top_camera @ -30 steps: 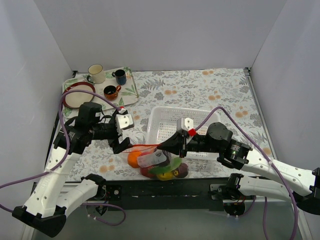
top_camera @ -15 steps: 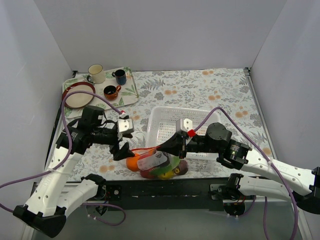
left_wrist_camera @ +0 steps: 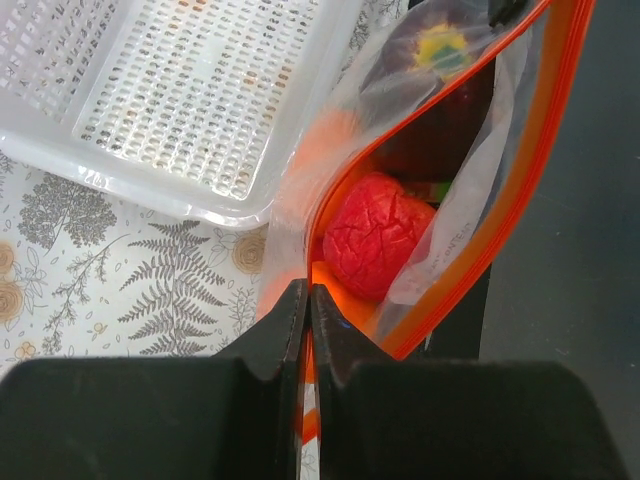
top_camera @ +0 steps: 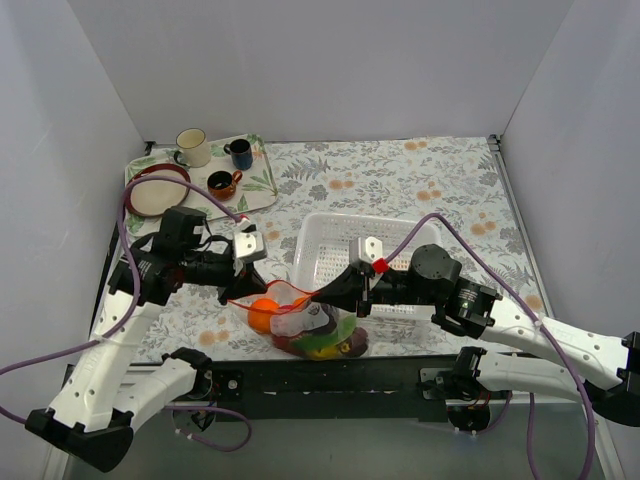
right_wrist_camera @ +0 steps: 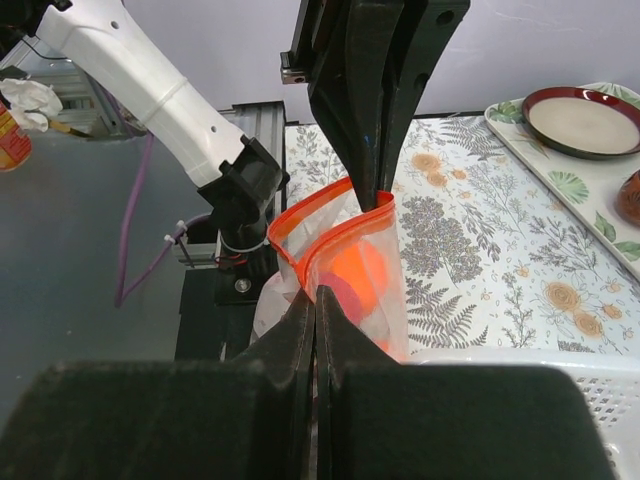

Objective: Open the zip-top bag and remove the fake food

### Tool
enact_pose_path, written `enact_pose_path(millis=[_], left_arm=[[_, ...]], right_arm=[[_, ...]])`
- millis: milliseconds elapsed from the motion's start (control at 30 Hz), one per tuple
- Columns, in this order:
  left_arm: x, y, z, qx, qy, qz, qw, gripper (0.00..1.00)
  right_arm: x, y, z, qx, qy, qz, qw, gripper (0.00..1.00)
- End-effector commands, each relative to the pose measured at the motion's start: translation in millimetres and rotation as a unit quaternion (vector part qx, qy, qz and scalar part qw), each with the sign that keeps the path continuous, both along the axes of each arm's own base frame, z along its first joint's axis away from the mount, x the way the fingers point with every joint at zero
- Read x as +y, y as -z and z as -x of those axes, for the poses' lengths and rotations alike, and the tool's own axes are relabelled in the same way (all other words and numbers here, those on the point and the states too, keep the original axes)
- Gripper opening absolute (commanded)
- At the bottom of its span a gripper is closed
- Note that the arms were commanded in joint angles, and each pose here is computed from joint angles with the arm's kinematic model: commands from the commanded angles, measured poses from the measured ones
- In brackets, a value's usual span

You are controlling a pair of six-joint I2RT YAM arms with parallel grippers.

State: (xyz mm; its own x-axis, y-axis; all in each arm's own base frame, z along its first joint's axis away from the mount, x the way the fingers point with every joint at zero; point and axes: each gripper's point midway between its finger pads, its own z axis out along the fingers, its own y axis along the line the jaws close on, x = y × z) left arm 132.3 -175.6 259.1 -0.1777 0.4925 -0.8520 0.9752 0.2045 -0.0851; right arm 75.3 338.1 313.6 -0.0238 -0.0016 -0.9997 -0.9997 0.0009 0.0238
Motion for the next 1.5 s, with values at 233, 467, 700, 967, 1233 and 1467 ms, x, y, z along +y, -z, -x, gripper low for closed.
enact_pose_path(millis=[233,467,700,967,1233,1467], left_arm=[[37,-66,-68,-0.177,-0.143,-0.067,0.971,0.0],[90,-57,-108,-0.23,-0.248,-0.192,0.921,0.0],[119,-3,-130,-0.195,-0.342,-0.255,0.883,0.0],[149,-9,-164,-0.222,-0.435,-0.297,0.821,0.0],[177,-10,-179,-0.125,-0.544,-0.266,0.786,0.0],[175,-69,-203,-0.13,-0.598,-0.157,0.775,0.0]], right_arm=[[6,-46,-8,-0.025,0.016,-0.039,0.999,0.27],[5,-35,-19,-0.015,0.049,-0.02,0.998,0.53],[5,1,-56,0.014,0.144,0.063,0.987,0.47],[15,50,-78,0.044,0.195,0.134,0.971,0.36],[48,18,-70,0.058,0.145,0.104,0.982,0.21],[43,71,-67,0.079,0.145,0.157,0.974,0.09]])
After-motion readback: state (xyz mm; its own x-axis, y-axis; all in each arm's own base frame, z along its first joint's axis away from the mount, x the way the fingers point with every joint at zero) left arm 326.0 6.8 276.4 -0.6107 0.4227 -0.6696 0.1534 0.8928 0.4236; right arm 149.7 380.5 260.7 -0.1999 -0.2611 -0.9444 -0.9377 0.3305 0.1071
